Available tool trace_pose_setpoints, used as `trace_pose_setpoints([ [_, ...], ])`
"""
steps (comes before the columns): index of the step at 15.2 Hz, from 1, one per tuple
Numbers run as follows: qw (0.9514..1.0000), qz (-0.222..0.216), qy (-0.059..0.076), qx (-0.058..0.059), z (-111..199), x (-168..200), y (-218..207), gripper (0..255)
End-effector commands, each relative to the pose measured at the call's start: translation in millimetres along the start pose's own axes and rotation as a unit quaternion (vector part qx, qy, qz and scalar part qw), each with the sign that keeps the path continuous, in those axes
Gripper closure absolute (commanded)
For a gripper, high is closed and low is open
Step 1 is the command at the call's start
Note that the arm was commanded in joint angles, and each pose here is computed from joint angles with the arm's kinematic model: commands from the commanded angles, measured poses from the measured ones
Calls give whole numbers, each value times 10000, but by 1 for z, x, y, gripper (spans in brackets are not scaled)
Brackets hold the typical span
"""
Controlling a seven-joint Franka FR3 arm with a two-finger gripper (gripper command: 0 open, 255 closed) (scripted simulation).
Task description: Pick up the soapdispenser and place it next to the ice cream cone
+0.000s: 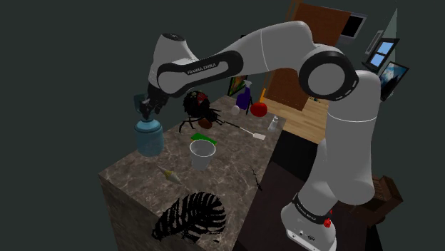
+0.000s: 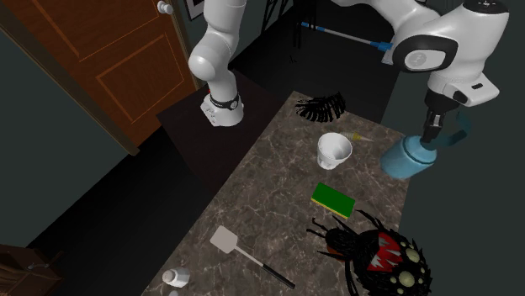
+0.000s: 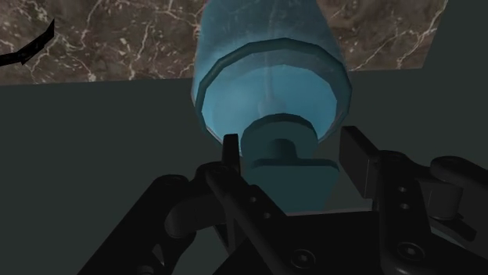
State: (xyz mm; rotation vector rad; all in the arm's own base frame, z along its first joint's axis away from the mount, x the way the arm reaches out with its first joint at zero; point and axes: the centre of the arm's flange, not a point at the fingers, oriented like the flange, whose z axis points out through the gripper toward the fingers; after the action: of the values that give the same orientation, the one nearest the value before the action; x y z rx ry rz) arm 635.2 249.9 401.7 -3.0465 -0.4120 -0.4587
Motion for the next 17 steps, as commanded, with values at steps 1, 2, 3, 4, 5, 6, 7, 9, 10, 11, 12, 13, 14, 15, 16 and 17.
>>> trace_pose_setpoints([
  [1,10000,0,8,1,-1,0,0,0],
  [2,10000,0,8,1,-1,0,0,0],
  [3,10000,0,8,1,-1,0,0,0],
  [4,10000,0,8,1,-1,0,0,0],
  [5,10000,0,8,1,-1,0,0,0],
  [6,10000,0,8,1,-1,0,0,0],
  [7,10000,0,8,1,-14,0,0,0],
  [9,10000,0,8,1,-40,0,0,0],
  [10,10000,0,8,1,-51,0,0,0],
  [11,10000,0,8,1,-51,0,0,0],
  [12,10000,0,8,1,-51,0,0,0],
  [13,10000,0,8,1,-51,0,0,0],
  [14,10000,0,8,1,-51,0,0,0],
  [15,10000,0,8,1,-51,0,0,0],
  [16,10000,0,8,1,-51,0,0,0],
  [17,10000,0,8,1,-51,0,0,0],
])
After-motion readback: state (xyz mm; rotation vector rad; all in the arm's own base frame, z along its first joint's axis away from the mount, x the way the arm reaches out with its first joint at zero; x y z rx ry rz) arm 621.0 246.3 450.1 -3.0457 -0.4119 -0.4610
